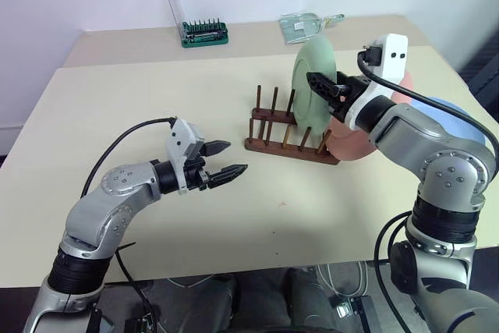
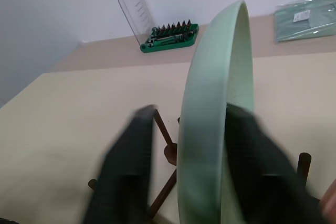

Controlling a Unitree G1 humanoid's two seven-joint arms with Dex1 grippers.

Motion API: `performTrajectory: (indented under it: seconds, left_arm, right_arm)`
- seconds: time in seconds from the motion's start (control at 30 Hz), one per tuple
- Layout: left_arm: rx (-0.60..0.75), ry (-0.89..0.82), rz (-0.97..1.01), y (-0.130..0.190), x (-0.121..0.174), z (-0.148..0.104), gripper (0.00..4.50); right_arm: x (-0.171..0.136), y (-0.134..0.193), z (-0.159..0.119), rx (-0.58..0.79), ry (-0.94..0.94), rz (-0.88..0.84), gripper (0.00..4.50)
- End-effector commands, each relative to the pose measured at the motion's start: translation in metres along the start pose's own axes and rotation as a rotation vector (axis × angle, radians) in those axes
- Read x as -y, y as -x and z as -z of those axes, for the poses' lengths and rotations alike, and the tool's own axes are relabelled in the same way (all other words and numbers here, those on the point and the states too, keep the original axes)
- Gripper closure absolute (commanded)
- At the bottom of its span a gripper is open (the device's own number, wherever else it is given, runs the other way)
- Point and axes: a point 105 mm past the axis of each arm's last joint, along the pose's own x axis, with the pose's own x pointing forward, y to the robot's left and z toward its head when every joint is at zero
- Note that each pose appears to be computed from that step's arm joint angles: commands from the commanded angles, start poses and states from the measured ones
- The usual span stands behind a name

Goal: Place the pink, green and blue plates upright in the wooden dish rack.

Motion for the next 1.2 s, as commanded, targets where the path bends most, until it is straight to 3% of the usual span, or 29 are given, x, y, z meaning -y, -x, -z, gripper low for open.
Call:
performTrajectory:
  seconds: [0.03, 0.27, 0.5, 0.77, 1.03, 1.2]
  left_arm:
    - [0.013, -0.027, 0.004, -0.001, 0.002, -0.006, 0.90]
    - [0.014, -0.027, 0.001, -0.002, 0.002, -0.005, 0.90]
    - [0.015, -0.028, -0.002, -0.003, 0.002, -0.003, 0.90]
    - [0.016, -0.027, -0.001, -0.004, 0.002, -0.003, 0.90]
    - [0.010, -0.025, -0.004, -0.002, 0.001, -0.002, 0.90]
    - [0.004, -0.026, 0.002, -0.002, 0.001, -0.002, 0.90]
  right_arm:
    - [-0.004, 0.004, -0.017, 0.045, 0.035, -0.011, 4.40]
    - [-0.009, 0.005, -0.032, 0.085, -0.019, -0.051, 4.40]
    - [-0.012, 0.008, -0.057, 0.182, -0.265, -0.099, 4.40]
    - [-0.011, 0.010, -0.059, 0.180, -0.308, -0.085, 4.40]
    - [-0.026, 0.015, -0.086, 0.249, -0.423, -0.109, 4.40]
    - [-0.024, 0.017, -0.085, 0.247, -0.443, -0.017, 4.40]
